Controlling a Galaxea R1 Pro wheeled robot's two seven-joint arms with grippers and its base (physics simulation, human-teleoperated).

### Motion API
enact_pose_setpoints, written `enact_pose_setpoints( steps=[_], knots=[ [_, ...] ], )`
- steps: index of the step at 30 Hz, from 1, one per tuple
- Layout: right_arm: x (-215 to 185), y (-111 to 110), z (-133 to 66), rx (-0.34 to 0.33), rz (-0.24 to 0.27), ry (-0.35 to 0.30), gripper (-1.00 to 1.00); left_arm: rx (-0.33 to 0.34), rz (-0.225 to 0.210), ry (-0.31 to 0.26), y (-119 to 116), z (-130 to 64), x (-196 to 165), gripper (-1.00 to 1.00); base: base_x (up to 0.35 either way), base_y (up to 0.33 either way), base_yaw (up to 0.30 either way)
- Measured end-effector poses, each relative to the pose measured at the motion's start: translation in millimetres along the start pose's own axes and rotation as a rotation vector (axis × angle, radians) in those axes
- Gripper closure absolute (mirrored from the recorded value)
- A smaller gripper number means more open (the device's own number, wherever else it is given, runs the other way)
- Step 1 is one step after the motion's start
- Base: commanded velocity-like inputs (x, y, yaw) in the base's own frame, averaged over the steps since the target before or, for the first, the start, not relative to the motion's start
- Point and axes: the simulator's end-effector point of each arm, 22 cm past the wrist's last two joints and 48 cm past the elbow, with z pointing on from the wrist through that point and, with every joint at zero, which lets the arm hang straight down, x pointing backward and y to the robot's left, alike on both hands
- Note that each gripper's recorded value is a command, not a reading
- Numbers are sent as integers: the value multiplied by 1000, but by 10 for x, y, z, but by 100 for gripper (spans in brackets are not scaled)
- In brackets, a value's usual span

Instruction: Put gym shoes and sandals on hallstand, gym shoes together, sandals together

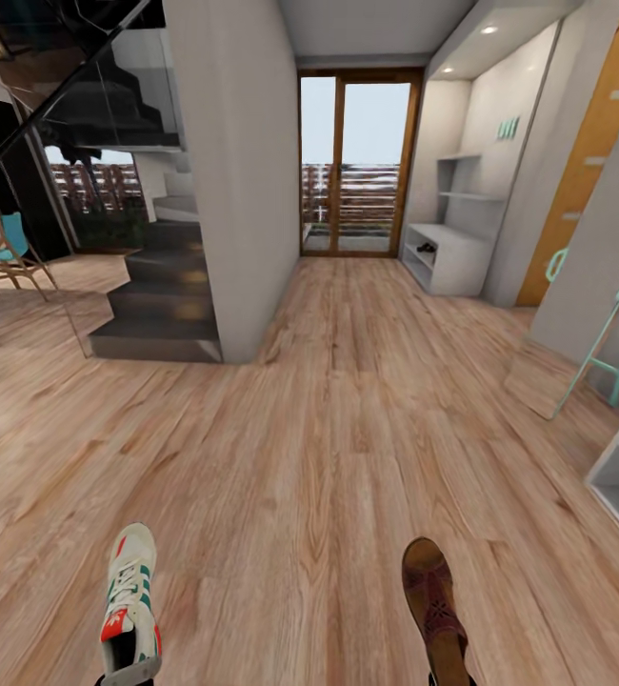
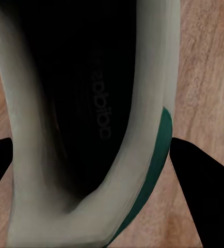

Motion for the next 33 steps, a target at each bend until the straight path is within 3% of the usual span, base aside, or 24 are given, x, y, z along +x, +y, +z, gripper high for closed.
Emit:
enact_pose_setpoints(
  steps=[33],
  knots=[
    [119,9,-16,-3,-4,29,100,-4,7,28,13,-9,131,100,340,0,0]
  ],
)
